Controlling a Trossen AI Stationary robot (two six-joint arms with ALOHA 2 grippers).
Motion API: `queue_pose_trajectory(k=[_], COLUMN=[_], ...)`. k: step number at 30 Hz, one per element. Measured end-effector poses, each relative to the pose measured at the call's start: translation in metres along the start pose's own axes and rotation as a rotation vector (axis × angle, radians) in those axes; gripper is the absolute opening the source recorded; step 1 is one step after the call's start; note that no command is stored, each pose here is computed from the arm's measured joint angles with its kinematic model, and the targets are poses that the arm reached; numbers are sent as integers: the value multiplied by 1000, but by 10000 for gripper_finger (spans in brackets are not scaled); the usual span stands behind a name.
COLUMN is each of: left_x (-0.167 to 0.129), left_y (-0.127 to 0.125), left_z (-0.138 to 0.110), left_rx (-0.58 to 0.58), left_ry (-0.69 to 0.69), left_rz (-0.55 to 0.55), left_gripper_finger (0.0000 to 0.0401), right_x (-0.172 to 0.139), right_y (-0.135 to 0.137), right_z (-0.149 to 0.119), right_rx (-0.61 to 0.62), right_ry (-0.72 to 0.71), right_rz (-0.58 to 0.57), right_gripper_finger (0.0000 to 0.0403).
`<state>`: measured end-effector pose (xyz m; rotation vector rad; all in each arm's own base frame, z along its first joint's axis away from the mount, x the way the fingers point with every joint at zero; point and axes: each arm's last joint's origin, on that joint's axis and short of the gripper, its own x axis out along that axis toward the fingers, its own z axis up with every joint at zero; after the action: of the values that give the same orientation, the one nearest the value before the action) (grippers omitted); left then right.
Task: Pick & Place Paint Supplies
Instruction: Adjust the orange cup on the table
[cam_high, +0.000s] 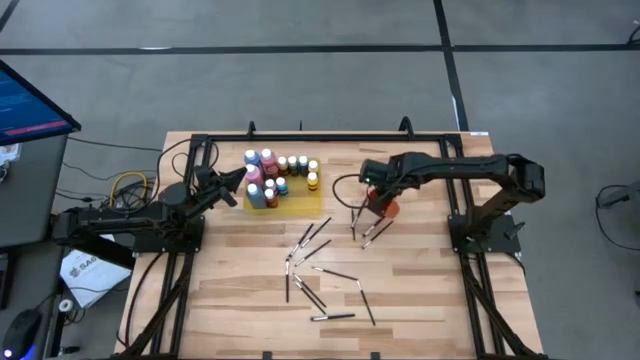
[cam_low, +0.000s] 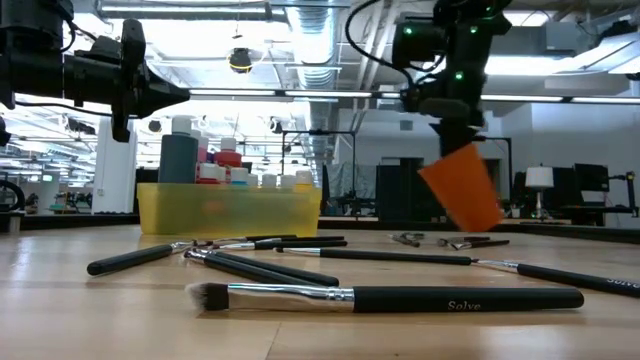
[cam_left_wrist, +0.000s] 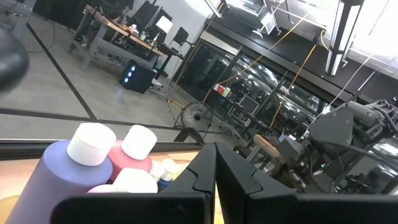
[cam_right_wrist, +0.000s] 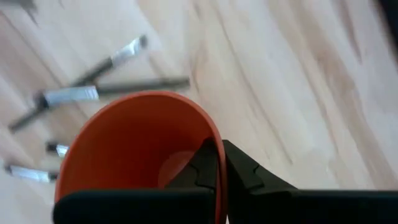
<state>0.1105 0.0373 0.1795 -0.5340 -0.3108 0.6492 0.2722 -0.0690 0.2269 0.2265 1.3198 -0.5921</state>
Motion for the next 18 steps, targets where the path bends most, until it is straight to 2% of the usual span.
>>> queue_pose_trajectory(k=[4, 10, 18], left_x=[0, 0, 0], left_y=[0, 0, 0], left_z=[0, 0, 0], left_rx=[0, 0, -1], left_ry=[0, 0, -1], left_rz=[0, -1, -1], left_gripper_finger=[1, 1, 1], right_x=[-7, -22, -1], right_y=[-2, -21, -45], right_z=[13, 33, 59], right_rx=[13, 131, 215], right_ry=[-154, -388, -482], right_rz=[40, 81, 135], right_gripper_finger=[0, 0, 0])
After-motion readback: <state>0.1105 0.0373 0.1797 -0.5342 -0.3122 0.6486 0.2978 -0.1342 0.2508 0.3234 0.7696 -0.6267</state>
